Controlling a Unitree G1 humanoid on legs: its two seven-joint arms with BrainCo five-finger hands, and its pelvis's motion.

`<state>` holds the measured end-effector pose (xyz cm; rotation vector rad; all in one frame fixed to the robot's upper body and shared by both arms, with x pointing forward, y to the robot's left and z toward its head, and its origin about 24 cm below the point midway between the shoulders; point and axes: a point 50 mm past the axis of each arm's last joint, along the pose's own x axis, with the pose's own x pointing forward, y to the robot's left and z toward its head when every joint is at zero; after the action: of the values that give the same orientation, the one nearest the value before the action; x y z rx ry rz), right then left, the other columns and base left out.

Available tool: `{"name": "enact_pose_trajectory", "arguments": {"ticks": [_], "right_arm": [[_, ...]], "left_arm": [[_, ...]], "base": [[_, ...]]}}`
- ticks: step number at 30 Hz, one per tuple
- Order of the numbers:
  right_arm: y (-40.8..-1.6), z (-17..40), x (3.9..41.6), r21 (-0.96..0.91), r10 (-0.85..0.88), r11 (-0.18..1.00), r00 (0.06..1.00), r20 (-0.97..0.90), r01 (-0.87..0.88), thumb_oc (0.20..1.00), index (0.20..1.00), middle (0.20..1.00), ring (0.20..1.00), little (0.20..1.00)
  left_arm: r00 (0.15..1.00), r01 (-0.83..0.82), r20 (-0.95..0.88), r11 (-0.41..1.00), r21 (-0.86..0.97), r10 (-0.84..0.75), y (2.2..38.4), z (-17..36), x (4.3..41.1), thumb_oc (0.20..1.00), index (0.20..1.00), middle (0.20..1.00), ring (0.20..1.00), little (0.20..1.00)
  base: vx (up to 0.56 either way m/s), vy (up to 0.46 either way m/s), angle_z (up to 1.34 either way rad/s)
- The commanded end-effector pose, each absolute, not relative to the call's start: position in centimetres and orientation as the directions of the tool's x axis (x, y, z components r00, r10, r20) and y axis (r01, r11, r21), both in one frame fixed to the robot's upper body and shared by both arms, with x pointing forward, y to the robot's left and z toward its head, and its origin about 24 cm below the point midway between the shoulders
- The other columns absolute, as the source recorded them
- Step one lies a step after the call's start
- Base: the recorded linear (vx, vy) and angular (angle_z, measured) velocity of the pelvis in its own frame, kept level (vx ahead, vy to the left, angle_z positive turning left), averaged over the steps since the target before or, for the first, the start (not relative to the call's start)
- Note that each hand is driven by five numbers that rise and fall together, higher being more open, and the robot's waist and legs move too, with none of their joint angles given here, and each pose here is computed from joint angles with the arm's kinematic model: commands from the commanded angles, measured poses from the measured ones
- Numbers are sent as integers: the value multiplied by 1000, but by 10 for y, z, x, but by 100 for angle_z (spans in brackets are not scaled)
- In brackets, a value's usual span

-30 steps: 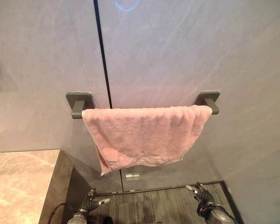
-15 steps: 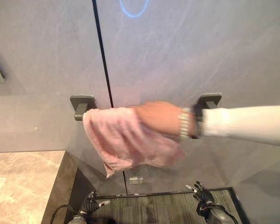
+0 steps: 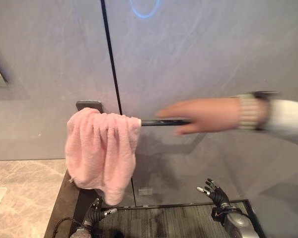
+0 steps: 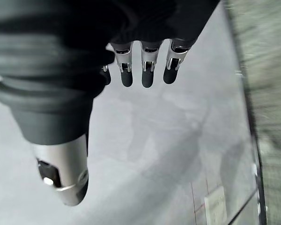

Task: Put brush and paste in cup on sink, flatten towel.

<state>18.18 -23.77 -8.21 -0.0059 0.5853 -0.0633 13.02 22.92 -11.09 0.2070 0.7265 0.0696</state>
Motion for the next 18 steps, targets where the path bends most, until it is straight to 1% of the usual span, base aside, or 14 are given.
{"name": "enact_pose_trajectory", "arguments": {"ticks": [1,2,5,6,8,9,10,11,13,16,18], "right_arm": [[-234,-46,215,-113,-17,993,928,-371,-27,1000,1000,1000,1000,1000],[-234,-46,215,-113,-17,993,928,-372,-27,1000,1000,1000,1000,1000],[-233,-37,223,-115,0,992,943,-332,-41,1000,1000,1000,1000,1000],[-230,-26,231,-112,36,991,957,-288,-71,1000,1000,1000,1000,1000],[-229,-26,231,-110,37,991,957,-289,-72,1000,1000,1000,1000,1000],[-226,-21,236,-128,72,986,959,-275,-111,1000,1000,1000,1000,1000],[-222,-13,244,-137,113,979,960,-255,-152,1000,1000,1000,1000,1000],[-221,-13,244,-135,115,979,960,-255,-153,1000,1000,1000,1000,1000],[-217,-3,252,-142,163,970,960,-228,-198,1000,1000,1000,1000,1000],[-211,12,261,-147,221,957,957,-189,-250,1000,1000,1000,1000,1000],[-205,20,267,-152,258,947,951,-169,-284,1000,1000,1000,1000,1000]], "left_arm": [[837,43,-524,934,356,161,259,-82,154,1000,1000,1000,1000,1000],[837,43,-524,934,356,161,259,-82,154,1000,1000,1000,1000,1000],[888,149,-454,893,424,67,255,-62,166,1000,1000,1000,1000,1000],[932,287,-348,788,544,-99,250,-24,183,1000,1000,1000,1000,1000],[932,288,-350,788,545,-98,251,-23,182,1000,1000,1000,1000,1000],[943,323,-276,701,636,-184,250,8,191,1000,1000,1000,1000,1000],[949,312,-197,661,683,-245,248,35,199,1000,1000,1000,1000,1000],[950,311,-197,661,683,-243,249,36,198,1000,1000,1000,1000,1000],[944,302,-122,657,691,-306,245,64,201,1000,1000,1000,1000,1000],[931,302,-57,674,675,-360,247,97,194,1000,1000,1000,1000,1000],[926,315,-44,704,637,-375,251,110,188,1000,1000,1000,1000,1000]], "base": [[0,-6,8],[3,-9,7],[-11,-15,10],[-27,-18,10],[-12,-7,3],[-42,-53,3],[-43,-54,1],[-46,-48,0],[-40,-34,-1],[-43,-28,1],[-42,-17,11]]}}
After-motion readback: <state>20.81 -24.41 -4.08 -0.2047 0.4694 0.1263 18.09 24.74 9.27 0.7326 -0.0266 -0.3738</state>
